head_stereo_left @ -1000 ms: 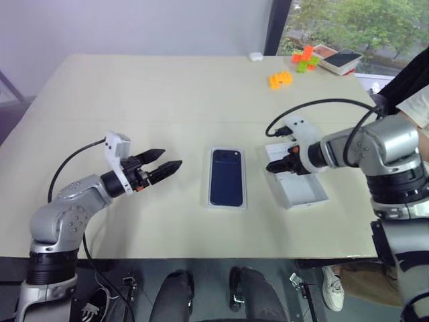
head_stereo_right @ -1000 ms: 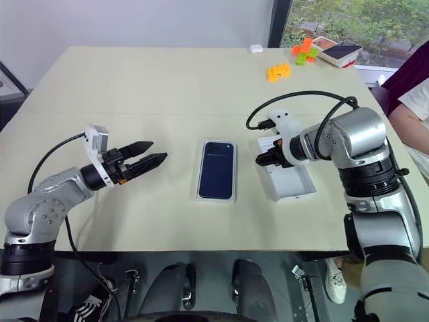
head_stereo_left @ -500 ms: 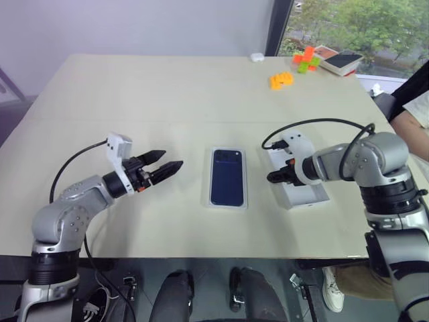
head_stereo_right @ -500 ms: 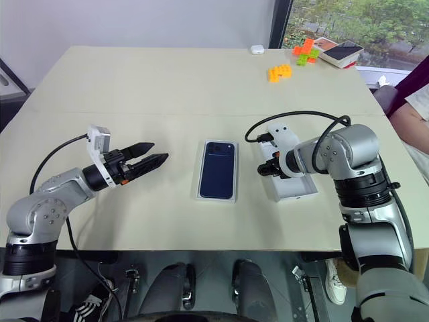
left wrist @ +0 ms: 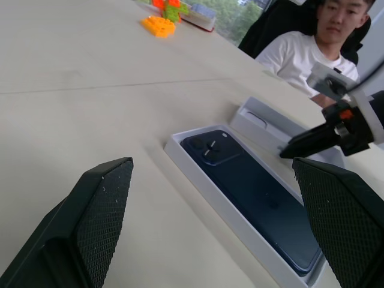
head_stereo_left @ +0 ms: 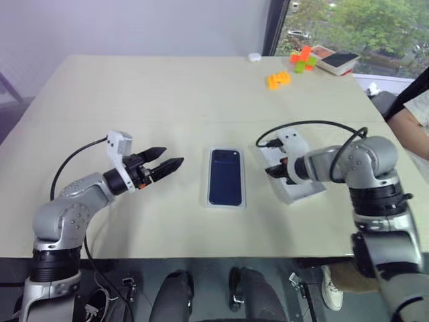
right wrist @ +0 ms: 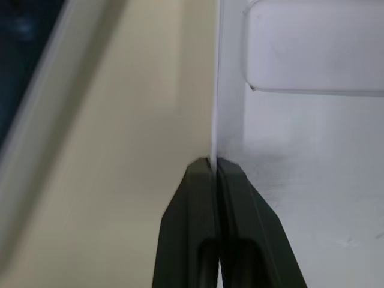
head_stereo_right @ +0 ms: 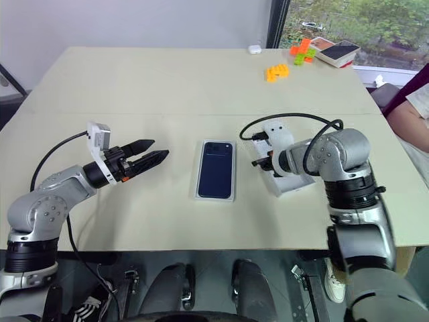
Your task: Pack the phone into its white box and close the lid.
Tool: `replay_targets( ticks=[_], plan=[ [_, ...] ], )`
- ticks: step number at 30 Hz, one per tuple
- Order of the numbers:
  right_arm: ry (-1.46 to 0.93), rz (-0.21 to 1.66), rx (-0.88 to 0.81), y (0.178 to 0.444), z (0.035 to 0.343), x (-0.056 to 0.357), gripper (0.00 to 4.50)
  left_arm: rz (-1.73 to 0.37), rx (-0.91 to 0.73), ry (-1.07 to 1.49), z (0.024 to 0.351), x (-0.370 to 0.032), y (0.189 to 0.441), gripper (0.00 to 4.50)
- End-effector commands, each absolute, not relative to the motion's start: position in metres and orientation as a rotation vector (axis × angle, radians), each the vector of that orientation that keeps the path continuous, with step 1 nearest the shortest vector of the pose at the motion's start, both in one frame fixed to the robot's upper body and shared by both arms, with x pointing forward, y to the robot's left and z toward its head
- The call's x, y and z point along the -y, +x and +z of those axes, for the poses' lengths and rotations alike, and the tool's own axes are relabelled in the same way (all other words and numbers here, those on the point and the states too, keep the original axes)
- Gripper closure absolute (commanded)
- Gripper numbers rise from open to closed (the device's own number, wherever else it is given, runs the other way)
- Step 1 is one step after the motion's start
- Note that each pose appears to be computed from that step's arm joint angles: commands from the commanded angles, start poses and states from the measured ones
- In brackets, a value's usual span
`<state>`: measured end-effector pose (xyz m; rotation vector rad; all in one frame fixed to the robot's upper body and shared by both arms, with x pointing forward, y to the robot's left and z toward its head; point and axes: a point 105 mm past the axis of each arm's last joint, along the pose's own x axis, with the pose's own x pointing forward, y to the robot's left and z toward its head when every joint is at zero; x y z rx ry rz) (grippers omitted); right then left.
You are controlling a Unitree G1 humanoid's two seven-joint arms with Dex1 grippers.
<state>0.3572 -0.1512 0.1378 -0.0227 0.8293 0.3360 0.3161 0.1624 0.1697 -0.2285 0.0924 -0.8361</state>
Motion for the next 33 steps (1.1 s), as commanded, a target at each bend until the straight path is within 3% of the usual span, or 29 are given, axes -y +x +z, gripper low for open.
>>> replay_targets(
  ticks=[1, 5, 9, 14, 18, 26, 33],
  plan=[
    [0.137, 0.298, -0.626, 0.381, 0.192, 0.153, 4.43, -0.834, -0.049, -0.216, 0.178, -0.166, 0.315, 0.0],
    [0.354, 0.414, -0.443, 0.394, 0.237, 0.131, 4.43, -0.855, -0.06, -0.208, 0.176, -0.169, 0.311, 0.0],
    [0.564, 0.661, -0.306, 0.385, 0.276, 0.1, 4.43, -0.835, -0.057, -0.209, 0.179, -0.177, 0.312, 0.0],
    [0.562, 0.832, -0.301, 0.366, 0.273, 0.079, 4.43, -0.84, -0.053, -0.211, 0.179, -0.172, 0.312, 0.0],
    [0.776, 1.05, -0.353, 0.349, 0.275, 0.064, 4.43, -0.843, -0.055, -0.228, 0.179, -0.167, 0.311, 0.0],
    [1.098, 1.176, -0.382, 0.339, 0.262, 0.049, 4.43, -0.832, -0.047, -0.237, 0.184, -0.169, 0.311, 0.0],
    [1.286, 1.15, -0.495, 0.32, 0.24, 0.025, 4.43, -0.791, 0.046, -0.24, 0.203, -0.187, 0.311, 0.0]
  ],
)
